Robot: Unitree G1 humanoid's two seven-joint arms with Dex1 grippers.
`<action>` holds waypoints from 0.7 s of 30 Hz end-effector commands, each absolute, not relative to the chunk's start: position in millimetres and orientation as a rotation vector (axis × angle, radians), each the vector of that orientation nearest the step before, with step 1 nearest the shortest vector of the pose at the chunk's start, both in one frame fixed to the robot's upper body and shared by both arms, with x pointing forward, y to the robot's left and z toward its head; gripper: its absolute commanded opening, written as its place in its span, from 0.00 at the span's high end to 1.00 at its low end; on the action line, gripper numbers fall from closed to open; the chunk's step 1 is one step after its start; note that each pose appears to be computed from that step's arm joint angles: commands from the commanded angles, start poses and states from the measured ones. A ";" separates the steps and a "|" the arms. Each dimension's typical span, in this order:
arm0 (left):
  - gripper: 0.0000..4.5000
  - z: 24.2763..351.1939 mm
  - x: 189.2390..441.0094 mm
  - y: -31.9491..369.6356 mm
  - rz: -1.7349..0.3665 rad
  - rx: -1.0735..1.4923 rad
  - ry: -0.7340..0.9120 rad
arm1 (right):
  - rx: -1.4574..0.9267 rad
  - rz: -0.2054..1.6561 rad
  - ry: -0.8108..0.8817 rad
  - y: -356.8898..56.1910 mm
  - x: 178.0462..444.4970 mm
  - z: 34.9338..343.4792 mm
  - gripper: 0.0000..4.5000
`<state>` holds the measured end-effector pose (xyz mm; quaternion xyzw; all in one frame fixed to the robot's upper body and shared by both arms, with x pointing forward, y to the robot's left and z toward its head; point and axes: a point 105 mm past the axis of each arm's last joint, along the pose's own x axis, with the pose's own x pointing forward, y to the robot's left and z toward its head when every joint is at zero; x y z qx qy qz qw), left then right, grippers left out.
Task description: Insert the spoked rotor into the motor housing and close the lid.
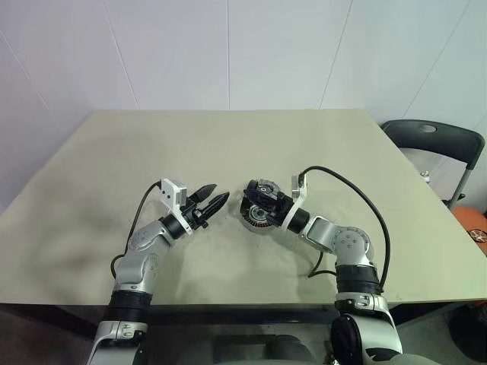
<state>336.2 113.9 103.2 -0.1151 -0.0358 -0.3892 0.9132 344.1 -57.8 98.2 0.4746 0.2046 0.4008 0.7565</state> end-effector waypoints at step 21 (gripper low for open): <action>0.40 113.3 338.3 112.6 -0.809 -0.205 -0.104 | 0.966 0.859 0.460 -71.4 350.6 92.1 0.57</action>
